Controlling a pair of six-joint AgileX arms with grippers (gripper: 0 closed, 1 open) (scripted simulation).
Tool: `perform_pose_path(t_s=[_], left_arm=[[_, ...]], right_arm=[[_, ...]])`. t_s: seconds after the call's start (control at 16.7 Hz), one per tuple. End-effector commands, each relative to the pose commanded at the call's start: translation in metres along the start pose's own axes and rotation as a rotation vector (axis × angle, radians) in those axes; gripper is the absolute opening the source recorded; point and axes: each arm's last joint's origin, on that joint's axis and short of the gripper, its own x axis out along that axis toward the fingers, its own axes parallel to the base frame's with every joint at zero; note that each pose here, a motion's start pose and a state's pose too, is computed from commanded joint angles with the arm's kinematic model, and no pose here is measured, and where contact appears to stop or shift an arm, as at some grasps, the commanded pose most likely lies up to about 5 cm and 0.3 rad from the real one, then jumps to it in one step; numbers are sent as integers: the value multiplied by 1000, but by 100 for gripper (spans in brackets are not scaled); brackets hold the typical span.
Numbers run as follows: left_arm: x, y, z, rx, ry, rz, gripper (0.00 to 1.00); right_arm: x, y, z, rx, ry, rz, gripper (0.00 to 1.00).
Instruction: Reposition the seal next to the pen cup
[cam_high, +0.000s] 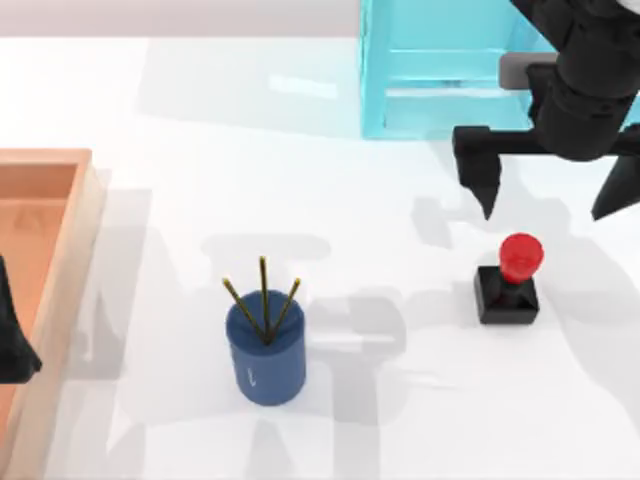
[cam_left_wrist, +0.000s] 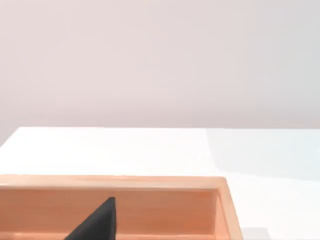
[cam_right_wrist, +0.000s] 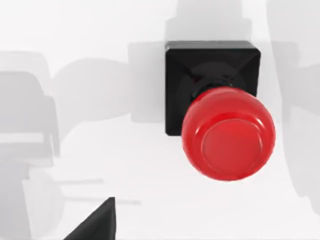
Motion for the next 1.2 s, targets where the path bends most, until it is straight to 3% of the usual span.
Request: perform_pose_path(t_s=[0.48,1.02,1.2], left_arm=[[0,0,0,0,0,0,100],[0,0,0,0,0,0,100],[0,0,0,0,0,0,100]], right_arm=[[7,1,3,1,11,-5,100],[95,2,2,0,10,-5,100],[102,2,1,0,10,-5,100]])
